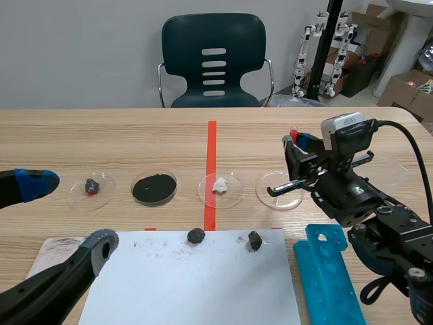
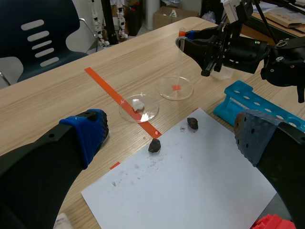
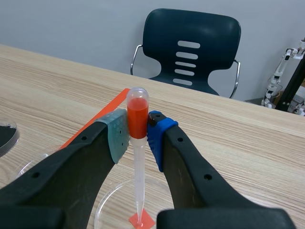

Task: Draw acid from the petri dish

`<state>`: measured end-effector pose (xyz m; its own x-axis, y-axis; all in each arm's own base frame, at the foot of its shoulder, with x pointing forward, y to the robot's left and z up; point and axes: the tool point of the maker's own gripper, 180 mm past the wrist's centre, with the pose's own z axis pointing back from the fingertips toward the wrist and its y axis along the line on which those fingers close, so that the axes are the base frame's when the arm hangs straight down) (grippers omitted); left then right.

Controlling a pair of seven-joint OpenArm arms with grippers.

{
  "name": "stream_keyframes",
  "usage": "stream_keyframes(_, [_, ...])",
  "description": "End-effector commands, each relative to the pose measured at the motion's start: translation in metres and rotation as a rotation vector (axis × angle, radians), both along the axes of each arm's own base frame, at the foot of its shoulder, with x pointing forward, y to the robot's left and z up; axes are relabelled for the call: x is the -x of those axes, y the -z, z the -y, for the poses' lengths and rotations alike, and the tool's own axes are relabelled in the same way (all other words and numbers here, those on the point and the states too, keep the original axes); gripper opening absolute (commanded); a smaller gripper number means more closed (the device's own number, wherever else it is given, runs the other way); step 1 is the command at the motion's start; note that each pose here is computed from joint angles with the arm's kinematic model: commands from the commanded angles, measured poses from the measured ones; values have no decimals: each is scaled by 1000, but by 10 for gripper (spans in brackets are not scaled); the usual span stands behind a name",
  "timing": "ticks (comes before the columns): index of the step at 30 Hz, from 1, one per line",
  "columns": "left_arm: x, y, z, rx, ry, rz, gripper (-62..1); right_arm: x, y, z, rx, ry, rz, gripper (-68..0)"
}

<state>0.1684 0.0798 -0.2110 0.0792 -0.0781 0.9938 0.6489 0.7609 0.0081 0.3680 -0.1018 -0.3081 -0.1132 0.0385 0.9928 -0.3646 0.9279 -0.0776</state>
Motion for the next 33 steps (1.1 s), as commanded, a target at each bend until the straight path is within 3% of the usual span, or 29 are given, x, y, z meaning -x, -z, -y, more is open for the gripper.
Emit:
stream_keyframes(1, [-1,-6,1,26,-2,14,-50,-3,-8,4,-4,7,26,-569])
stream_keyframes(19, [-1,-6,1,26,-2,14,-50,-8,-24,13,-31,30,54,-569])
stream_keyframes(26, [-1,-6,1,26,-2,14,-50,-5,-40,12,13,14,54,-569])
stream_keyframes(33, [-1,-6,1,26,-2,14,-50,15,-74,10,50,26,117,-569])
